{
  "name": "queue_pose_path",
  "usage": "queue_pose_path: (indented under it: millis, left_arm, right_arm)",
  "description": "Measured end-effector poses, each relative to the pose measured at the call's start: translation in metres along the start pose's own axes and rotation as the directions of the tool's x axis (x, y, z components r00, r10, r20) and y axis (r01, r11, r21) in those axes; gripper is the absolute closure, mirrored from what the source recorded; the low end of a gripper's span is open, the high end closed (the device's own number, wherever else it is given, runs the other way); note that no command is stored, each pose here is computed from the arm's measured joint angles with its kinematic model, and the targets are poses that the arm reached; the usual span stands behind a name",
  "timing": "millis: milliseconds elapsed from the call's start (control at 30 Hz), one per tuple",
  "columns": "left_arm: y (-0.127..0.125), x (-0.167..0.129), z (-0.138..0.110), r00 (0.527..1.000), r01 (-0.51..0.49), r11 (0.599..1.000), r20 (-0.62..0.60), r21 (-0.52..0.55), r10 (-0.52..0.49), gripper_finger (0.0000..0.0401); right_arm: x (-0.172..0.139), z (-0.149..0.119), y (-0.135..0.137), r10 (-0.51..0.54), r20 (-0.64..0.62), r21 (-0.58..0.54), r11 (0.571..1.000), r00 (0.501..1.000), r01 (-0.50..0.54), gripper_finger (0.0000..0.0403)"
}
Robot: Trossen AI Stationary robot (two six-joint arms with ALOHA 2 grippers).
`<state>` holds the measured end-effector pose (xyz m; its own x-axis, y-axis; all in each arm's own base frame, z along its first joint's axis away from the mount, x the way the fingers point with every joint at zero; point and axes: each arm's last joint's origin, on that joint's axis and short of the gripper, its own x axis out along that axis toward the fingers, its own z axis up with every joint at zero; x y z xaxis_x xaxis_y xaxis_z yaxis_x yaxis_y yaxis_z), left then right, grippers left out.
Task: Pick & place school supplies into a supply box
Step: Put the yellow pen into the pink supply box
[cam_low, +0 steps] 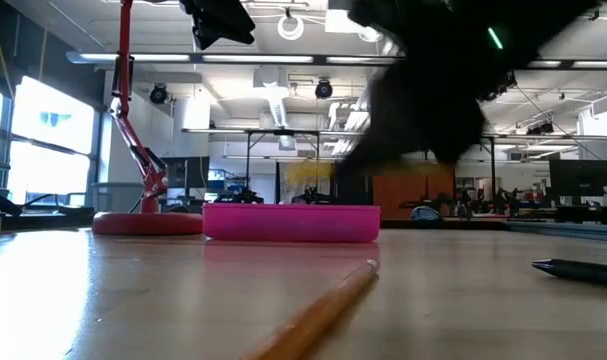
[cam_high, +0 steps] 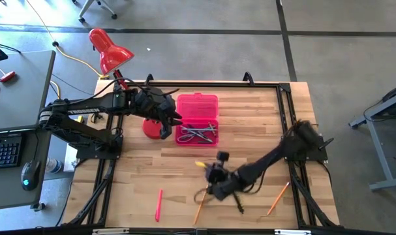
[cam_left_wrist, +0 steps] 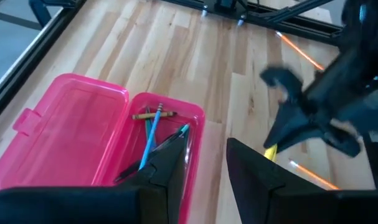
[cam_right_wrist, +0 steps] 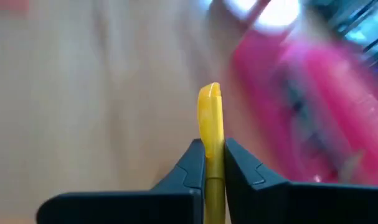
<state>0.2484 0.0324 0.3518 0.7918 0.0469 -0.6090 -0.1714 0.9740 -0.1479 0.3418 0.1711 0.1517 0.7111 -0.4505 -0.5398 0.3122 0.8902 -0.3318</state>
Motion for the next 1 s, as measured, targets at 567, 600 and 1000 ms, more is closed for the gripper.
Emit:
queue_pose_path:
  millis: [567, 600, 1000]
  left_arm:
    - [-0.001, 0.000, 0.000, 0.999, 0.033, 0.998, -0.006, -0.049, -0.033, 0.0252]
    - [-0.001, 0.000, 0.000, 0.999, 0.033, 0.998, -0.006, -0.049, -0.033, 0.0252]
    - [-0.001, 0.000, 0.000, 0.999, 0.033, 0.999, -0.004, -0.006, -0.033, 0.0252]
  right_arm:
    - [0.092, 0.037, -0.151, 0.123, -0.151, -0.024, 0.991, 0.981, -0.128, 0.0385]
    - [0.097, 0.035, -0.157, 0.175, -0.160, -0.002, 0.984, 0.971, -0.178, 0.0386]
    - [0.119, 0.033, -0.182, 0.378, -0.097, 0.014, 0.926, 0.921, -0.378, 0.0283]
